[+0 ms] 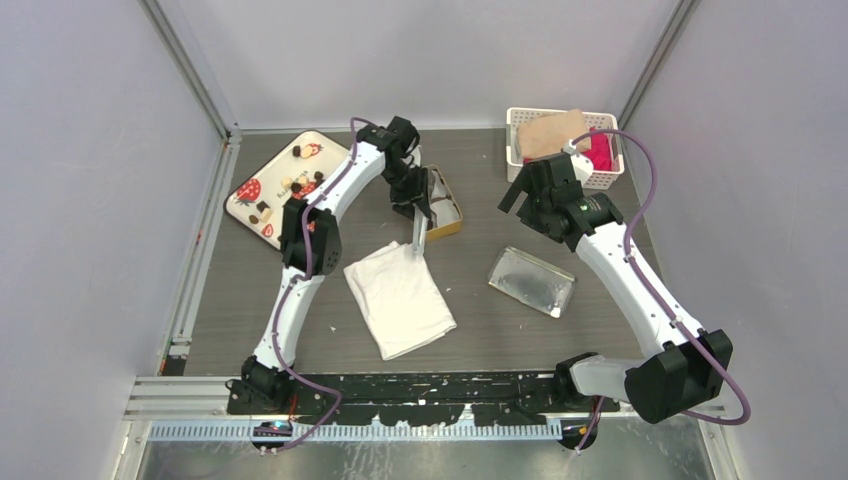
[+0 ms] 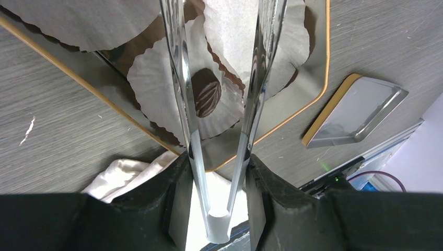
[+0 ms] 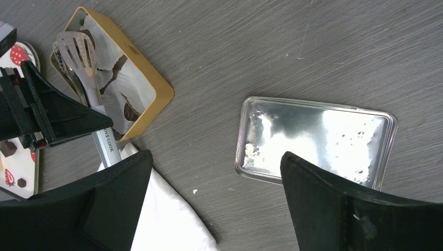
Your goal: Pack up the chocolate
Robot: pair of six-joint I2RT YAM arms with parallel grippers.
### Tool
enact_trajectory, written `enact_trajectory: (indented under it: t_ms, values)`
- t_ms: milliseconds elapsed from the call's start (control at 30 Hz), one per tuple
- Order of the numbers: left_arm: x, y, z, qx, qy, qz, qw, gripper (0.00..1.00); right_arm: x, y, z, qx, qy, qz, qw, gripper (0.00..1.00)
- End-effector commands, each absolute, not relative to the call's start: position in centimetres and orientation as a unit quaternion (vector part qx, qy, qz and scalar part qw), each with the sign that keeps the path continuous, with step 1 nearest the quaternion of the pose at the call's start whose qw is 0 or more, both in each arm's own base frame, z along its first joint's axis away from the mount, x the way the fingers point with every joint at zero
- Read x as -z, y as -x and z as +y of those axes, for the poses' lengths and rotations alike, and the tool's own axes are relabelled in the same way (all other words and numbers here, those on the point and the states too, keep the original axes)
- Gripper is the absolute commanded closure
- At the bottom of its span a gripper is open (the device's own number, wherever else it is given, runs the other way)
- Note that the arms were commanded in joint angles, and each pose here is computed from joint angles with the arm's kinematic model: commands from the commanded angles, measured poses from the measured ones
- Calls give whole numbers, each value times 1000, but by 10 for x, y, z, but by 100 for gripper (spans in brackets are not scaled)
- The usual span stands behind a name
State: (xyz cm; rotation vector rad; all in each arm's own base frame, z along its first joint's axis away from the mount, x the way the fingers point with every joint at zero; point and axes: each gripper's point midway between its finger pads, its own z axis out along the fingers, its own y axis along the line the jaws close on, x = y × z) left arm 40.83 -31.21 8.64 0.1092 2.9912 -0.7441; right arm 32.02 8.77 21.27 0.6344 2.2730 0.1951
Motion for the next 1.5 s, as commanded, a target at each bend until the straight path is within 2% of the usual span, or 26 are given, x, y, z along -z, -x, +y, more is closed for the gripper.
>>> enact_trajectory:
  t_ms: [0,767,833,933,1100,1300,1467]
  values:
    - [-95,-406,-308,244,-49,968,32,62,-234,-329,86,-88,-257,872,408,2]
    - [-99,-406,-302,233,-60,970,38,60,-234,-327,86,-88,-257,872,408,3]
    - [-102,-406,-303,238,-60,969,40,64,-234,-327,85,-88,-258,871,408,2]
    - [-112,-407,-306,249,-62,965,48,76,-233,-327,86,-88,-258,872,407,2]
    - [-136,-407,-305,256,-67,962,73,89,-234,-327,86,-89,-258,872,407,2]
    - [-164,-403,-283,240,-66,964,98,94,-235,-327,86,-90,-256,872,407,2]
    - [-183,-399,-235,218,-36,969,113,97,-235,-327,86,-89,-255,873,407,2]
